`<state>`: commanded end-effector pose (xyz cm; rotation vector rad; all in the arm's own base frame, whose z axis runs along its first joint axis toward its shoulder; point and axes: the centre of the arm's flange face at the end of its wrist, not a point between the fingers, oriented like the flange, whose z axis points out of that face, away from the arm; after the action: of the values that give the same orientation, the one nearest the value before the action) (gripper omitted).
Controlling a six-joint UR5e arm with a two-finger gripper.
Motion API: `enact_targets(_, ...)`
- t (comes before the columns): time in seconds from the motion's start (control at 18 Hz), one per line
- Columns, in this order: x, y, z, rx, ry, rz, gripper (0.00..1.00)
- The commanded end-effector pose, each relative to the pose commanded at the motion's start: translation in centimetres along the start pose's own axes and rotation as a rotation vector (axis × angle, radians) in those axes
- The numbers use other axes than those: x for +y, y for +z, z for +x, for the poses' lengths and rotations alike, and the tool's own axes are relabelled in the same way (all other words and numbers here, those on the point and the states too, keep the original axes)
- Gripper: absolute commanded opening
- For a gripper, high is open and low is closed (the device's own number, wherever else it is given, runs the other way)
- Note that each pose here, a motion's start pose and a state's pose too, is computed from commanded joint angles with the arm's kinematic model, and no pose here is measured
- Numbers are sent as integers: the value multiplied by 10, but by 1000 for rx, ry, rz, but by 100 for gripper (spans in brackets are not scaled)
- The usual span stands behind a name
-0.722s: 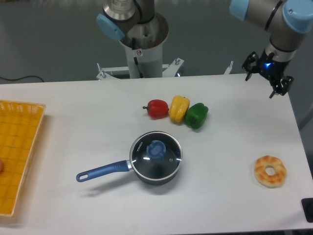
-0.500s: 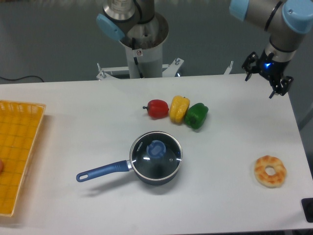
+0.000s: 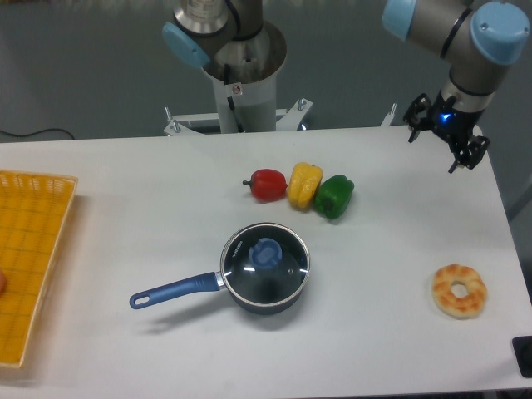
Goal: Open the lid
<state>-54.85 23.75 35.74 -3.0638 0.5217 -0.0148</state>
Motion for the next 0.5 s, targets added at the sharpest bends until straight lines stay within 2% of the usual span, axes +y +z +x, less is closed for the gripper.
enact_targets(0.22, -6, -1, 4, 3, -11, -6, 100)
enact_targets(0.33, -10, -3, 6, 1, -73, -6, 100)
enact_targets(0.5, -35, -1, 15, 5, -158, -7, 100)
